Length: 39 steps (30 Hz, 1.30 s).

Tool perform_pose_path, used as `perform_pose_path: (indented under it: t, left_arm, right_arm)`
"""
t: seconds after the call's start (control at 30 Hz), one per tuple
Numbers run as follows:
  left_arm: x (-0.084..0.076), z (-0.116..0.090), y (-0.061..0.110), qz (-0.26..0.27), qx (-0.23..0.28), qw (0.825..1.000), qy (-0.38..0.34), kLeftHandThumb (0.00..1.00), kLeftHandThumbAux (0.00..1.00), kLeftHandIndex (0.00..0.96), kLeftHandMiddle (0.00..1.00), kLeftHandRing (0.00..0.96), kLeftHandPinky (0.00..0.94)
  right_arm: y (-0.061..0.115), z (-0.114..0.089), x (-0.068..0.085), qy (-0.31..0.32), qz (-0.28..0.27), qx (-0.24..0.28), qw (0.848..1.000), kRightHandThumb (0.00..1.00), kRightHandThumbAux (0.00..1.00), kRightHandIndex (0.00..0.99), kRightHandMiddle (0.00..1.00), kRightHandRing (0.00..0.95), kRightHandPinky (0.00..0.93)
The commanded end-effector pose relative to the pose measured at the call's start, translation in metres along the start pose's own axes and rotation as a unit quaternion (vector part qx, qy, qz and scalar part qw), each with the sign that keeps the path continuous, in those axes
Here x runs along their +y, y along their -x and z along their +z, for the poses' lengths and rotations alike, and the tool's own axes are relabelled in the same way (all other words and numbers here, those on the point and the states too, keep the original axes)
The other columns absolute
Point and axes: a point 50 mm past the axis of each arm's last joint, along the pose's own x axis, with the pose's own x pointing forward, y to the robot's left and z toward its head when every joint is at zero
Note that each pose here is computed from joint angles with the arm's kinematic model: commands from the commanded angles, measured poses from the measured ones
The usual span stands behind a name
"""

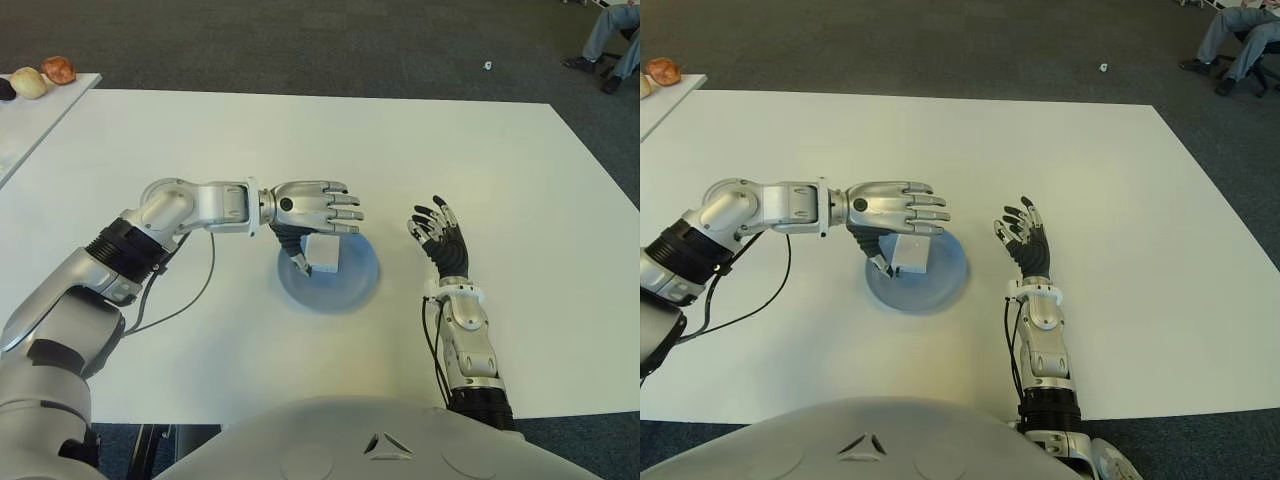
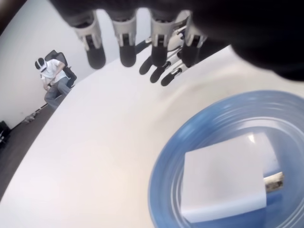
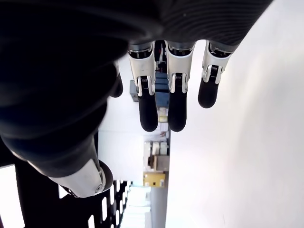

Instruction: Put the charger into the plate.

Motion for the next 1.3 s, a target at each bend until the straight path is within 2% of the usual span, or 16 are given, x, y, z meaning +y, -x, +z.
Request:
perform_pose_path:
  t: [0.03,0.23,0.47,0.6,0.67,0.73,0.87,0.93,1.0,1.03,1.07,1.1,1.17,1.2,1.27,1.3]
  left_arm:
    - [-0.004,-0.002,0.003,-0.017,0.009,0.999,0.029,0.150,0.175,0.000,0.000,0.000,0.000]
    - [-0.006,-0.003,0.004,-0.013,0.019,0.998,0.051,0.137,0.183,0.000,0.000,0.000,0.000]
    - [-0.009,-0.019,0.010,0.034,0.063,0.990,0.118,0.121,0.230,0.000,0.000,0.000,0.000]
    - [-0.019,-0.039,0.012,0.051,0.100,0.973,0.200,0.126,0.289,0.000,0.000,0.000,0.000]
    - [-0.027,-0.050,0.011,0.074,0.135,0.950,0.271,0.147,0.346,0.003,0.001,0.000,0.000]
    - [-0.034,-0.062,0.014,0.100,0.178,0.918,0.340,0.174,0.377,0.018,0.011,0.000,0.009]
    - [-0.045,-0.078,0.021,0.163,0.250,0.822,0.484,0.258,0.445,0.060,0.038,0.012,0.036]
    - [-0.046,-0.080,0.020,0.171,0.254,0.807,0.505,0.283,0.465,0.070,0.045,0.017,0.043]
    - [-0.056,-0.081,0.023,0.260,0.290,0.697,0.602,0.315,0.503,0.093,0.060,0.033,0.060]
    - [-0.067,-0.077,0.027,0.302,0.307,0.631,0.646,0.324,0.514,0.100,0.065,0.038,0.065]
    - [-0.075,-0.074,0.030,0.326,0.317,0.586,0.670,0.326,0.551,0.110,0.076,0.050,0.074]
    - [-0.081,-0.070,0.034,0.346,0.323,0.552,0.687,0.326,0.564,0.113,0.080,0.054,0.078]
    - [-0.086,-0.062,0.039,0.376,0.323,0.504,0.708,0.298,0.618,0.113,0.092,0.067,0.081]
    - [-0.087,-0.059,0.040,0.387,0.320,0.486,0.715,0.276,0.634,0.108,0.096,0.072,0.084]
    - [-0.087,-0.055,0.041,0.396,0.316,0.471,0.722,0.255,0.648,0.103,0.099,0.077,0.087]
    - [-0.091,-0.050,0.041,0.404,0.320,0.449,0.730,0.251,0.651,0.102,0.100,0.078,0.088]
  right_arm:
    - [0.000,-0.002,0.000,0.008,0.001,0.004,1.000,0.000,0.746,0.055,0.260,0.242,0.179]
    - [-0.001,-0.004,0.000,0.010,0.001,0.006,1.000,0.000,0.740,0.052,0.261,0.244,0.179]
    - [-0.001,-0.006,-0.002,0.012,-0.002,0.008,1.000,0.000,0.723,0.057,0.263,0.241,0.177]
    - [-0.002,-0.007,-0.003,0.009,-0.004,0.010,1.000,0.000,0.717,0.059,0.262,0.239,0.170]
    - [-0.002,-0.007,-0.003,0.008,-0.005,0.010,1.000,0.000,0.721,0.061,0.260,0.238,0.170]
    - [-0.002,-0.008,-0.004,0.007,-0.006,0.010,1.000,0.000,0.726,0.062,0.258,0.236,0.169]
    - [-0.002,-0.009,-0.004,0.004,-0.006,0.010,1.000,0.000,0.738,0.063,0.252,0.231,0.170]
    - [-0.002,-0.009,-0.005,0.004,-0.005,0.010,1.000,0.000,0.742,0.063,0.250,0.231,0.171]
    - [-0.002,-0.010,-0.006,0.005,-0.005,0.011,1.000,0.000,0.751,0.062,0.248,0.230,0.170]
    - [-0.002,-0.010,-0.007,0.006,-0.005,0.011,1.000,0.000,0.754,0.061,0.247,0.230,0.170]
    - [-0.002,-0.011,-0.007,0.006,-0.005,0.011,1.000,0.000,0.760,0.060,0.247,0.230,0.170]
    - [-0.002,-0.011,-0.008,0.007,-0.004,0.011,1.000,0.000,0.762,0.059,0.246,0.230,0.170]
    - [-0.002,-0.011,-0.008,0.008,-0.004,0.010,1.000,0.000,0.767,0.057,0.246,0.230,0.171]
    - [-0.002,-0.011,-0.008,0.008,-0.003,0.010,1.000,0.000,0.771,0.056,0.245,0.230,0.172]
    - [-0.001,-0.011,-0.009,0.009,-0.003,0.010,1.000,0.000,0.775,0.055,0.244,0.230,0.174]
    - [-0.001,-0.012,-0.009,0.009,-0.003,0.010,1.000,0.000,0.776,0.055,0.244,0.230,0.174]
